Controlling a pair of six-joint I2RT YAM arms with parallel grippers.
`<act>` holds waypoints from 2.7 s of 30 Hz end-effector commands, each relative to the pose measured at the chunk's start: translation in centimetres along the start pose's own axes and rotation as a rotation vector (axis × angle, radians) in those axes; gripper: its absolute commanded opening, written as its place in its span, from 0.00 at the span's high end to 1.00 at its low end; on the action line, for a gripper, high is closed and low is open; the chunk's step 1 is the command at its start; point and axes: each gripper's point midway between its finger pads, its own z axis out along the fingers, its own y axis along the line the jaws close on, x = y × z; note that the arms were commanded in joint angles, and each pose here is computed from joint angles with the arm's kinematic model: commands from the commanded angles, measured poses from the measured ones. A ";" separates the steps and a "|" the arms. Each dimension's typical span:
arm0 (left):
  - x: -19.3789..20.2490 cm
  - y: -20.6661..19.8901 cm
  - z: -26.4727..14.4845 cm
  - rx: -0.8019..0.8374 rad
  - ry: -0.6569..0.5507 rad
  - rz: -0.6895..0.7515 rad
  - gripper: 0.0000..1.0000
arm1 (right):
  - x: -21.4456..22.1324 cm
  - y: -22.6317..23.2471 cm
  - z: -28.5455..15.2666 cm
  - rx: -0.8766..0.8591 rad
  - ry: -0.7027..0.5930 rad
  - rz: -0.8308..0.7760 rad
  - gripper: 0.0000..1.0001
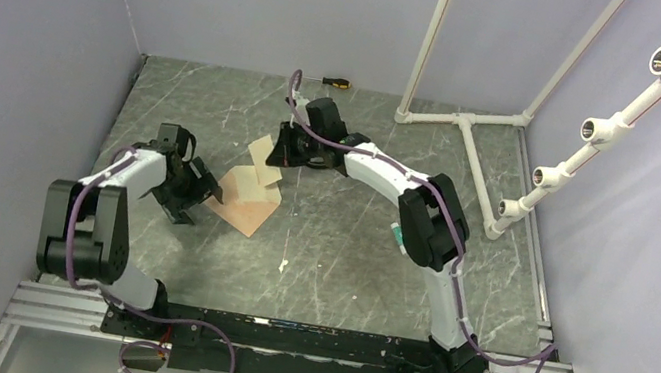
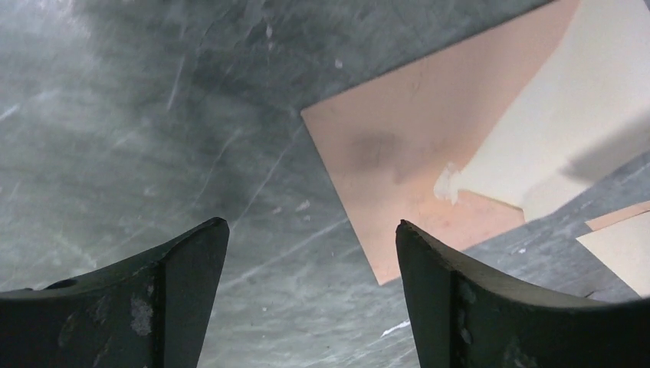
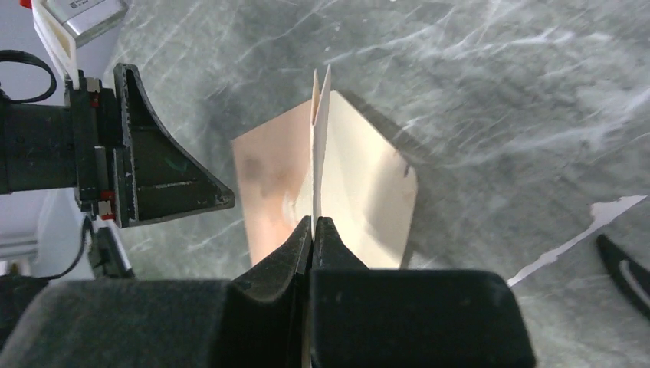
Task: Place the letter into the envelope and seal it
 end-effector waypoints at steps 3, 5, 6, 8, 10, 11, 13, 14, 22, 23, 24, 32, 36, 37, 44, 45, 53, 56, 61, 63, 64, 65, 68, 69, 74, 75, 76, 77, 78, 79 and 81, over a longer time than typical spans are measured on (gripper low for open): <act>-2.3 -2.4 1.8 0.073 -0.012 0.052 0.17 | 0.8 -2.8 1.8 0.036 -0.020 -0.094 1.00; -2.2 -3.1 2.4 0.104 0.015 0.071 0.19 | 1.4 -3.6 1.8 0.065 -0.016 -0.104 1.00; -2.0 -3.5 2.7 0.128 0.032 0.084 0.21 | 1.6 -4.2 1.7 0.094 -0.013 -0.109 1.00; -1.8 -4.5 3.1 0.186 0.064 0.127 0.28 | 1.8 -5.0 1.2 0.148 -0.002 -0.124 1.00; -1.5 -5.6 3.7 0.246 0.104 0.160 0.33 | 2.2 -5.5 0.3 0.192 0.004 -0.126 1.00; -1.2 -6.2 3.9 0.283 0.128 0.173 0.35 | 2.3 -5.6 -0.2 0.209 0.005 -0.123 1.00; -0.9 -7.8 3.8 0.375 0.172 0.201 0.40 | 3.0 -5.7 -1.0 0.235 0.018 -0.095 1.00; -0.8 -8.3 3.7 0.402 0.181 0.208 0.41 | 3.5 -5.6 -1.5 0.242 0.025 -0.080 1.00; -1.6 -9.0 2.7 0.413 0.147 0.231 0.40 | 6.7 -5.2 -3.8 0.266 0.079 0.044 1.00; -1.4 -8.8 2.5 0.404 0.149 0.226 0.40 | 7.0 -5.2 -3.8 0.272 0.088 0.063 1.00; -1.2 -8.7 2.4 0.397 0.148 0.221 0.39 | 7.1 -5.1 -3.9 0.267 0.096 0.077 1.00; 2.2 -7.2 3.1 0.291 0.197 0.176 0.43 | 8.5 -4.1 -1.9 0.148 0.153 0.153 1.00; 3.1 -7.3 3.9 0.270 0.208 0.194 0.44 | 9.0 -3.1 -1.1 0.066 0.184 0.176 1.00; 3.2 -7.4 4.0 0.268 0.208 0.196 0.44 | 9.1 -3.0 -0.9 0.057 0.192 0.186 1.00; 3.7 -7.5 4.0 0.272 0.212 0.212 0.45 | 9.9 -2.6 0.2 0.003 0.240 0.244 1.00; 3.8 -7.5 4.0 0.272 0.214 0.213 0.45 | 9.9 -2.5 0.3 0.001 0.239 0.243 1.00; 3.0 -6.6 4.0 0.205 0.176 0.225 0.48 | 8.6 -3.7 -2.2 0.158 0.199 0.192 0.51; 3.0 -6.5 4.1 0.194 0.179 0.223 0.48 | 8.0 -4.4 -3.4 0.241 0.180 0.169 0.36; 3.0 -6.5 4.4 0.189 0.187 0.216 0.46 | 8.1 -5.8 -4.5 0.344 0.176 0.155 0.31; 3.1 -6.7 4.4 0.200 0.194 0.218 0.45 | 7.9 -5.9 -4.6 0.354 0.166 0.149 0.33; 3.1 -6.9 4.3 0.207 0.197 0.217 0.45 | 7.8 -5.9 -4.5 0.351 0.161 0.146 0.35; 3.1 -7.0 4.3 0.214 0.198 0.216 0.44 | 7.7 -5.8 -4.2 0.336 0.158 0.140 0.42; 3.2 -7.4 4.4 0.239 0.200 0.213 0.45 | 8.2 -6.0 -2.8 0.300 0.190 0.150 0.58; 3.2 -7.4 4.5 0.240 0.201 0.211 0.45 | 8.4 -6.2 -2.5 0.300 0.204 0.155 0.61; 3.7 -7.3 5.0 0.239 0.228 0.208 0.45 | 8.6 -6.1 -1.9 0.276 0.216 0.165 0.62; 3.8 -7.4 5.1 0.243 0.233 0.205 0.46 | 8.7 -5.9 -1.8 0.266 0.220 0.169 0.61; 4.0 -7.6 5.2 0.250 0.241 0.204 0.46 | 8.9 -5.9 -1.7 0.255 0.226 0.176 0.60; 4.1 -7.7 5.3 0.252 0.249 0.204 0.46 | 8.9 -5.8 -1.6 0.251 0.228 0.179 0.60; 4.2 -7.7 5.3 0.249 0.253 0.203 0.46 | 8.9 -5.8 -1.5 0.249 0.230 0.183 0.59; 4.2 -7.7 5.4 0.243 0.253 0.204 0.46 | 8.9 -5.8 -1.5 0.248 0.228 0.183 0.58; 4.2 -7.7 5.4 0.247 0.256 0.206 0.46 | 8.6 -5.4 -1.5 0.232 0.219 0.180 0.57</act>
